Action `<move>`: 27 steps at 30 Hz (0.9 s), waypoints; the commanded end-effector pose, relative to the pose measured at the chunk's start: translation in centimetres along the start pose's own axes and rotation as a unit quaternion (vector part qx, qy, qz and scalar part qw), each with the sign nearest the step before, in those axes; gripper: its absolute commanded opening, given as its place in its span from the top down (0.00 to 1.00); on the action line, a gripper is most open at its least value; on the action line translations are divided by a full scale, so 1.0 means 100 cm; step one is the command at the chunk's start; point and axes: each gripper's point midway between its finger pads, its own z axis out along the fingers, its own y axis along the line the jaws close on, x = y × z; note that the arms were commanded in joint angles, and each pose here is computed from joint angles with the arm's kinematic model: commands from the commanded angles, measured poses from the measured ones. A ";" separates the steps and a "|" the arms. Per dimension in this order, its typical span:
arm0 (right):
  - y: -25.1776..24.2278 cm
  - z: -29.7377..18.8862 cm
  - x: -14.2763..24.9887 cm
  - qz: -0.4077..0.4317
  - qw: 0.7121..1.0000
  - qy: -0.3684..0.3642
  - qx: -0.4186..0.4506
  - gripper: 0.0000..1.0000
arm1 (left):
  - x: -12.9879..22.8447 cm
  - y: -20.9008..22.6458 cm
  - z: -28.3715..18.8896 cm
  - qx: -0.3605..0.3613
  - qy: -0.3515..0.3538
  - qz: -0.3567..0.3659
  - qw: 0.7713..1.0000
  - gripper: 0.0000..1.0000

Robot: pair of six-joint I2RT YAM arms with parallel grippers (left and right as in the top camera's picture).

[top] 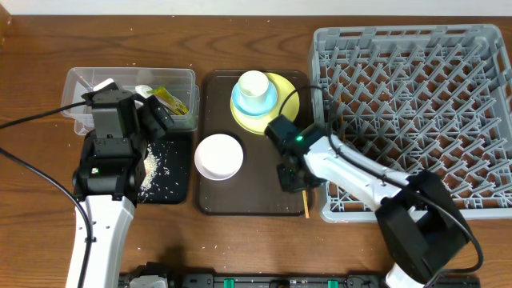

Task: Sort waste into correct bins and load items into the dishwasher rack
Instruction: 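Return the right gripper to the brown tray and grasp the second chopstick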

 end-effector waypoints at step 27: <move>-0.010 -0.001 -0.010 0.034 0.996 -0.051 0.061 0.78 | -0.006 0.000 -0.002 -0.003 -0.008 0.004 1.000 0.06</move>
